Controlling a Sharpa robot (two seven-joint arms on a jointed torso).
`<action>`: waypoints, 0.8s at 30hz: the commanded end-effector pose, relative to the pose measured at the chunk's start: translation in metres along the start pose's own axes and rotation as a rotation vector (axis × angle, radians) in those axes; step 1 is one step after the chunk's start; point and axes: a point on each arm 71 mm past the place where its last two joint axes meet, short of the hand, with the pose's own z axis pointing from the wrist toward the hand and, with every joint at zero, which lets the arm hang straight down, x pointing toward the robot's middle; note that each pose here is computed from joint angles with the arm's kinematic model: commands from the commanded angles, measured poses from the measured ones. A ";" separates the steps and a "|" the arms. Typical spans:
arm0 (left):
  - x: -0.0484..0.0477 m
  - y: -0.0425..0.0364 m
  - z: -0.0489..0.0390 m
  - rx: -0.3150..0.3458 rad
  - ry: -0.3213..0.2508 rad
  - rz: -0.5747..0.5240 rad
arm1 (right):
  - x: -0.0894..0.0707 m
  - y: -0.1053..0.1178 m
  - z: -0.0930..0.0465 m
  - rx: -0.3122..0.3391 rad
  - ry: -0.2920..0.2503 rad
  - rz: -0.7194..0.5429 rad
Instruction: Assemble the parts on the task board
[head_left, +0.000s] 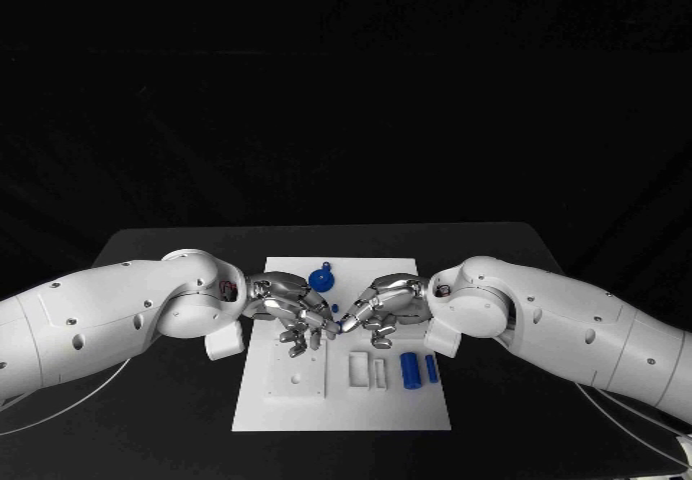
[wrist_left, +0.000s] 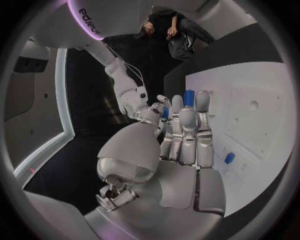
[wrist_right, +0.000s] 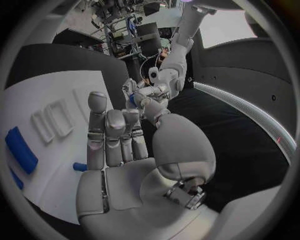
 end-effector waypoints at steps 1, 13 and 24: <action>0.0011 -0.0040 0.0011 0.035 0.009 -0.027 | 0.004 0.002 0.002 -0.014 0.020 -0.009; 0.0014 -0.0044 0.0013 0.038 0.011 -0.034 | 0.004 0.000 0.004 -0.011 0.009 -0.008; 0.0009 -0.0043 0.0012 0.037 0.002 -0.038 | 0.003 -0.001 0.005 -0.009 0.004 -0.006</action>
